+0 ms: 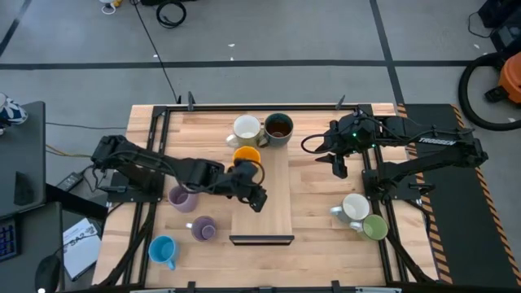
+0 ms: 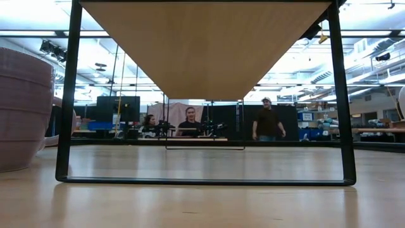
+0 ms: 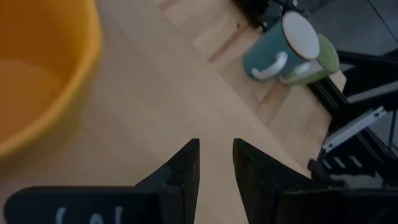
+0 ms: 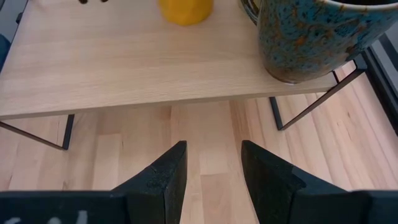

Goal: Place coffee mugs
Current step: Put the yellow mug on the shelf

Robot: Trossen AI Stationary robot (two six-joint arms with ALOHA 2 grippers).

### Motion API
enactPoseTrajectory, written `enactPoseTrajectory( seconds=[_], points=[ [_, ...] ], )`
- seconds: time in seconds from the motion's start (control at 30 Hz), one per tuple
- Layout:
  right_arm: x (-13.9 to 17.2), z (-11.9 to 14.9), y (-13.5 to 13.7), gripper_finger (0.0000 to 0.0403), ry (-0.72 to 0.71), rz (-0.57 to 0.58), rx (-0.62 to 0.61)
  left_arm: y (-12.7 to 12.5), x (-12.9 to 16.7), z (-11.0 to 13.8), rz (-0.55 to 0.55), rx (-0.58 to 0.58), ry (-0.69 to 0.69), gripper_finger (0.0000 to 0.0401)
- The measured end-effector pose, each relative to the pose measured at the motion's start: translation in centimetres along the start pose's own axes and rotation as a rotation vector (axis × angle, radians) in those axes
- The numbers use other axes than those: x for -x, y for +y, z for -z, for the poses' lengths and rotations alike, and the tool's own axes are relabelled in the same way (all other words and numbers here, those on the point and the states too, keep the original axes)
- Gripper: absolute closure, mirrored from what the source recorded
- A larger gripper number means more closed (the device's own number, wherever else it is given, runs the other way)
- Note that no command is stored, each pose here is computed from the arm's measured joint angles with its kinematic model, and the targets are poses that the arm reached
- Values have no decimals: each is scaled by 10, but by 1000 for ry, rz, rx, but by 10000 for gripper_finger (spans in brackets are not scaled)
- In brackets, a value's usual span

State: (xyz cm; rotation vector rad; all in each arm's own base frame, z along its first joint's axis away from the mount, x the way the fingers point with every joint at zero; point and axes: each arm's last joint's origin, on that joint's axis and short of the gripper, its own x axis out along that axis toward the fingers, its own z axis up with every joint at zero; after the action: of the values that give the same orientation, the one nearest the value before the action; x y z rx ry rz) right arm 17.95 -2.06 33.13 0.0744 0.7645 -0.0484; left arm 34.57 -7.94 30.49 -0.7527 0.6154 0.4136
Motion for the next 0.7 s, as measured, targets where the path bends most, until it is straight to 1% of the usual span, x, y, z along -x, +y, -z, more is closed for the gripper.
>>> enactPoseTrajectory(
  seconds=[0.13,0.43,0.6,0.7],
  points=[
    [0,0,0,245,0,1,0,3,-1,-5,-30,9,-44,298],
    [0,0,0,245,1,1,0,5,-2,-8,-35,16,-50,298],
    [0,0,0,245,1,-10,-1,1,5,-4,6,3,-6,298],
    [-2,-2,1,245,-13,-56,-8,0,16,-6,60,-2,35,298]
  ],
)
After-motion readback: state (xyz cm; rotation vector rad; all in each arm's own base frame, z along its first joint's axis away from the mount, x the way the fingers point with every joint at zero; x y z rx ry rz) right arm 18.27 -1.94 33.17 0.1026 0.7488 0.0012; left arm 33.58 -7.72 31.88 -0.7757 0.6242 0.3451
